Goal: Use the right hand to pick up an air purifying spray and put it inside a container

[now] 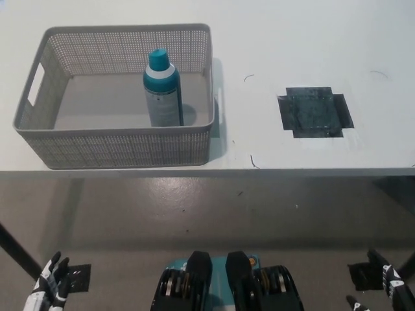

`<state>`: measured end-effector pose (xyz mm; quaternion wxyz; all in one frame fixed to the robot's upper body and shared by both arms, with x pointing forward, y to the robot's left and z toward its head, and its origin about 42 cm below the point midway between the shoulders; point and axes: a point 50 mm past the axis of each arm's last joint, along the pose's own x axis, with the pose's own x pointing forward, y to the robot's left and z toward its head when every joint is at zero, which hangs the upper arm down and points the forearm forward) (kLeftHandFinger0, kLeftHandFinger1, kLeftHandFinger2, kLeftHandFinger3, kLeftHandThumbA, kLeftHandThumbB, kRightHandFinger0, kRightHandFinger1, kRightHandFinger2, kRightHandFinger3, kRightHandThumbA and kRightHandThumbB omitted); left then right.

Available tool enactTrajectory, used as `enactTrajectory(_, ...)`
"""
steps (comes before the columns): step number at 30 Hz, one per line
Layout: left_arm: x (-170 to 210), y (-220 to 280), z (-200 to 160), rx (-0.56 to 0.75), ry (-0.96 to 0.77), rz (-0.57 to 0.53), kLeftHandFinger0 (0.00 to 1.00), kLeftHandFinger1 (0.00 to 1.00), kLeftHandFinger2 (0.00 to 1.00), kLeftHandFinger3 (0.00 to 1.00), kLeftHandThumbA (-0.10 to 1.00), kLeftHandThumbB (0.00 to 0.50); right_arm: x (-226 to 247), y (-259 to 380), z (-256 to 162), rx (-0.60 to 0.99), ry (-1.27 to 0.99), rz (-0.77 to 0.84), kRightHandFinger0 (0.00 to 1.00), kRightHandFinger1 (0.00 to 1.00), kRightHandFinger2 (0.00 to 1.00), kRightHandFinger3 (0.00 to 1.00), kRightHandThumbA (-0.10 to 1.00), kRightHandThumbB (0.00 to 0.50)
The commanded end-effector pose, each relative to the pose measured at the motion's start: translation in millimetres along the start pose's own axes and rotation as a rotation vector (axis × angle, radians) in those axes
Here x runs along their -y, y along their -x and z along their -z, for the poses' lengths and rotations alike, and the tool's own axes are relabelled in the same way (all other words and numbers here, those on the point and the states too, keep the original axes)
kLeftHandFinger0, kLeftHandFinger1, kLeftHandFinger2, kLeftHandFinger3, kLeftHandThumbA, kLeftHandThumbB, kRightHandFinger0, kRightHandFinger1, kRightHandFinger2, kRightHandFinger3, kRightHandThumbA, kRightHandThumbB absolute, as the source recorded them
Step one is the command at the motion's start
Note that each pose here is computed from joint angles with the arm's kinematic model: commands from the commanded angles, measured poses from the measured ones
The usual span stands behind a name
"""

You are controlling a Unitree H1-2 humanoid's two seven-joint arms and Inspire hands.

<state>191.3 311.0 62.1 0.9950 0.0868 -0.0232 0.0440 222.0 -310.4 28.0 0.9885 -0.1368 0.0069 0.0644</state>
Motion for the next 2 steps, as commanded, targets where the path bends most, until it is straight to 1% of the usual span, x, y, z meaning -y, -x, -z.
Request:
enactTrajectory(1,-3.4,-6.8,-4.8,0.048,-0.015,-0.011,1.00,1.00,1.00,1.00,0.87,0.448,8.2,-7.6,-10.8,0.087,0.016,-0.007,1.00,1.00,1.00,1.00,0.71,0.448)
enactTrajectory(2,-3.4,-6.8,-4.8,0.048,-0.015,-0.011,1.00,1.00,1.00,1.00,0.87,0.448,8.2,-7.6,-10.8,0.087,0.016,-0.007,1.00,1.00,1.00,1.00,0.71,0.448)
